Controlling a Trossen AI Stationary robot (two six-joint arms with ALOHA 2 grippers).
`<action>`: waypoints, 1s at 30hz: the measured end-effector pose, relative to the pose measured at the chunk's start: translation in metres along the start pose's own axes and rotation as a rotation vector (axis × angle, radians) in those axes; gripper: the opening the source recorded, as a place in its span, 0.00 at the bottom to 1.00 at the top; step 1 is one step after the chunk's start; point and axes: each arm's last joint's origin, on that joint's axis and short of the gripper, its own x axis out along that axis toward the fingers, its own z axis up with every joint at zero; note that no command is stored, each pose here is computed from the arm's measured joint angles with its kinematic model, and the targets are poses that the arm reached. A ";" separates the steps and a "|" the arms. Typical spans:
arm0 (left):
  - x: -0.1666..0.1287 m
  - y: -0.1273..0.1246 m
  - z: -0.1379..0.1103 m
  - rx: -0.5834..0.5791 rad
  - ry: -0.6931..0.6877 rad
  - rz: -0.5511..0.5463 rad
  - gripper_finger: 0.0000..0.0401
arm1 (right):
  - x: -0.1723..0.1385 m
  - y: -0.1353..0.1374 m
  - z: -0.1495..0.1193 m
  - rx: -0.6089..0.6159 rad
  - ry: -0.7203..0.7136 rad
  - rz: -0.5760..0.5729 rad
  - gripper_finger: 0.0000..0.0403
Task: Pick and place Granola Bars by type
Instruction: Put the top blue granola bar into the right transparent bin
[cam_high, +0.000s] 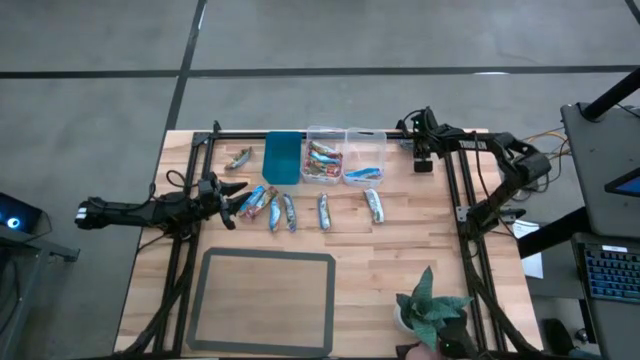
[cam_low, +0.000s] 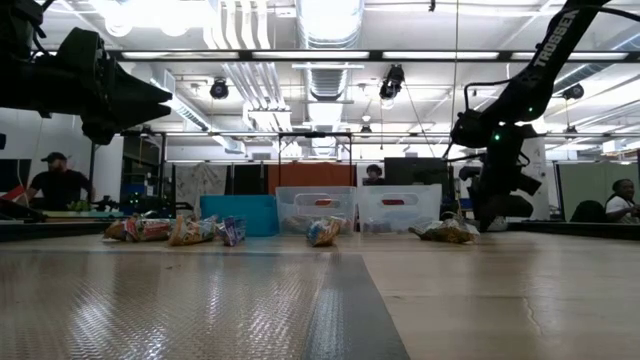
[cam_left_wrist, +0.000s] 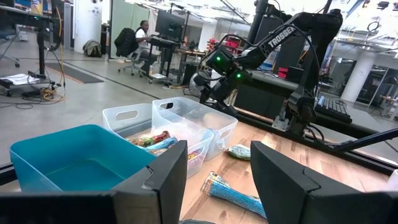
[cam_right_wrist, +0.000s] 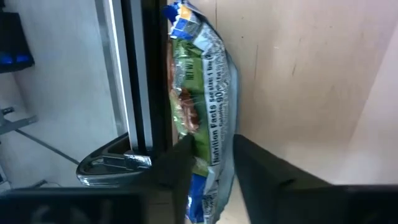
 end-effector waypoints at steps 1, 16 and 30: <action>0.000 0.000 0.000 0.000 0.000 0.000 0.40 | 0.000 0.000 0.000 -0.001 -0.001 0.001 0.19; 0.000 0.000 0.000 -0.002 -0.002 -0.001 0.40 | -0.033 0.001 -0.005 -0.127 -0.034 0.066 0.02; 0.000 0.000 0.000 -0.002 -0.003 -0.001 0.40 | -0.095 -0.004 0.002 -0.342 -0.088 0.164 0.02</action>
